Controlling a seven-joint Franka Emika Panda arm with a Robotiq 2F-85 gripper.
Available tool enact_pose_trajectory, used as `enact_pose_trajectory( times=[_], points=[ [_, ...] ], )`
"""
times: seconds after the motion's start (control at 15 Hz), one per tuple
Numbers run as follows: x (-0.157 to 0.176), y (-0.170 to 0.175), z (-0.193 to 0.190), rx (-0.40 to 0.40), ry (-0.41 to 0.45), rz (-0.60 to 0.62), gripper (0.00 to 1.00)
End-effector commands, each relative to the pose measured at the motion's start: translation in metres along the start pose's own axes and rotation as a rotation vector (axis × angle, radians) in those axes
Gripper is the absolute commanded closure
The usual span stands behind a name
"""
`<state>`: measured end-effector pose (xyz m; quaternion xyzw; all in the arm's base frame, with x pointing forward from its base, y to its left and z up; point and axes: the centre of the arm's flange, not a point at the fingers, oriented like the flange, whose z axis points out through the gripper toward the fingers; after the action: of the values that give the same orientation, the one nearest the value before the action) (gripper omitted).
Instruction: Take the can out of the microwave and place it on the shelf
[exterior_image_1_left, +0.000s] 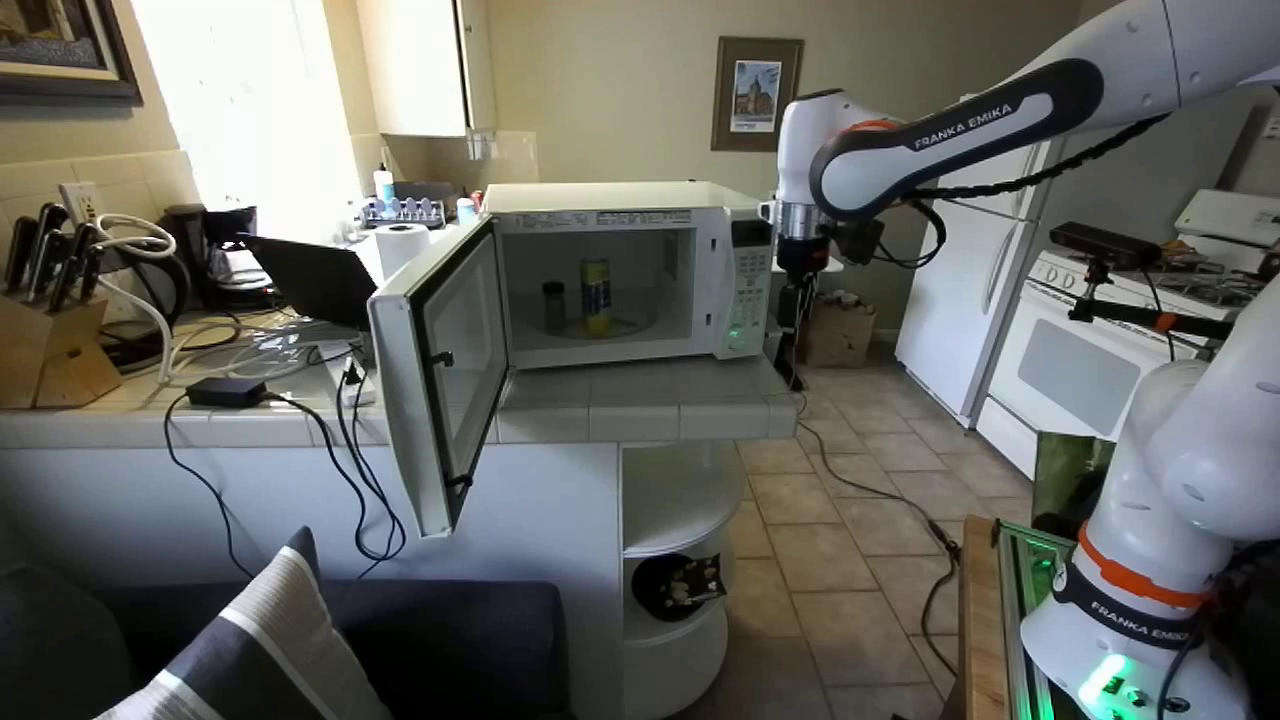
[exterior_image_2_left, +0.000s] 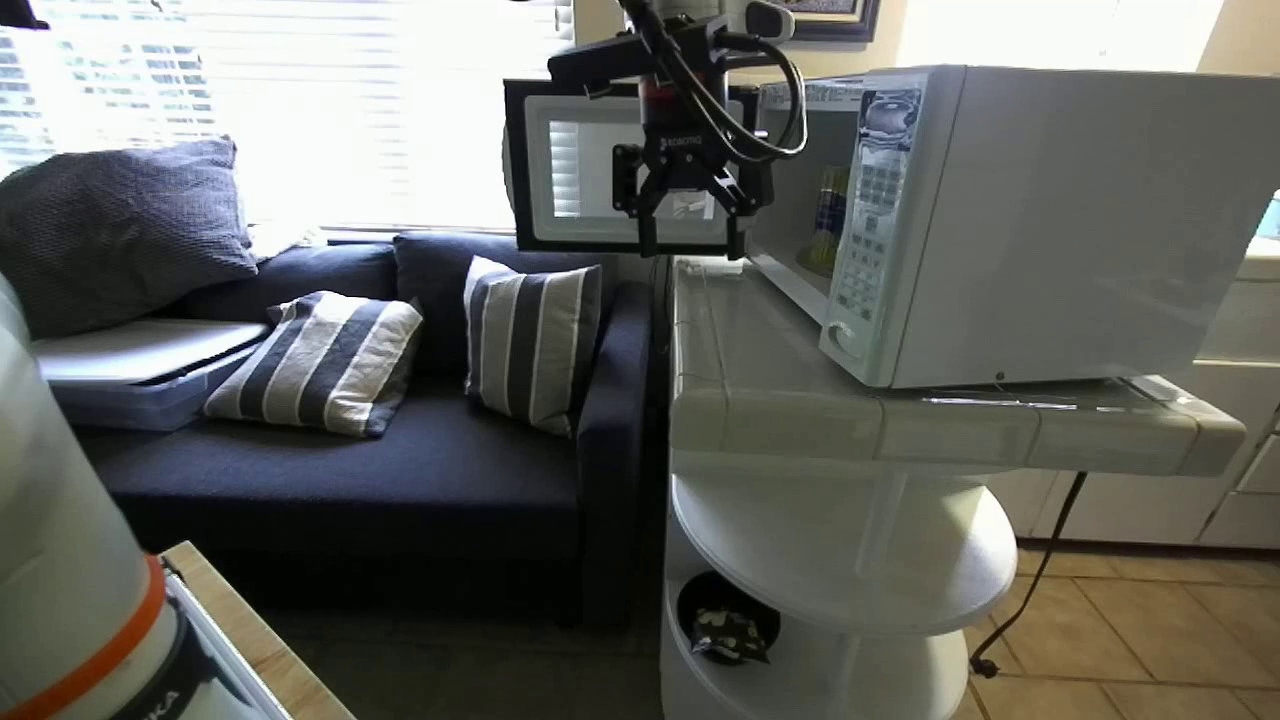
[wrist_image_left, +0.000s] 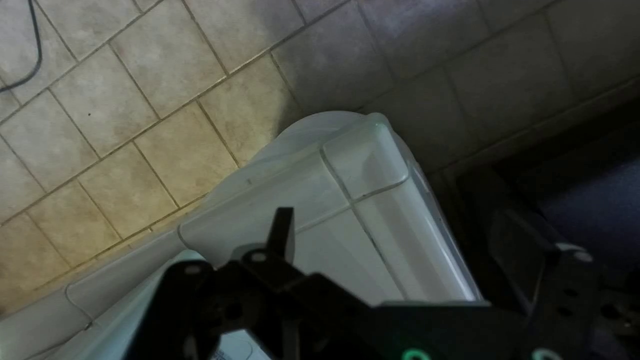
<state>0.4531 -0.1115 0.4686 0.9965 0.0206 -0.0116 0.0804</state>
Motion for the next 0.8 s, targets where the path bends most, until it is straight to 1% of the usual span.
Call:
enact_pose_trajectory(
  times=[0.0,0.07,0.13,0.2,0.27,0.33,0.4,0.47,0.53,0.73],
  points=[
    [0.0,0.0,0.0,0.0,0.0,0.0,0.0],
    [0.0,0.0,0.0,0.0,0.0,0.0,0.0],
    [0.016,0.0,-0.008,0.051,0.001,0.042,0.0],
    [0.029,-0.003,-0.013,0.081,0.016,0.085,0.0],
    [0.043,-0.009,-0.022,0.108,0.056,0.117,0.0],
    [0.055,-0.013,-0.028,0.133,0.079,0.163,0.0],
    [0.07,-0.017,-0.037,0.147,0.146,0.204,0.0],
    [0.082,-0.019,-0.043,0.168,0.177,0.247,0.0],
    [0.099,-0.023,-0.048,0.167,0.219,0.299,0.0],
    [0.141,-0.042,-0.047,0.177,0.286,0.462,0.0]
  ],
)
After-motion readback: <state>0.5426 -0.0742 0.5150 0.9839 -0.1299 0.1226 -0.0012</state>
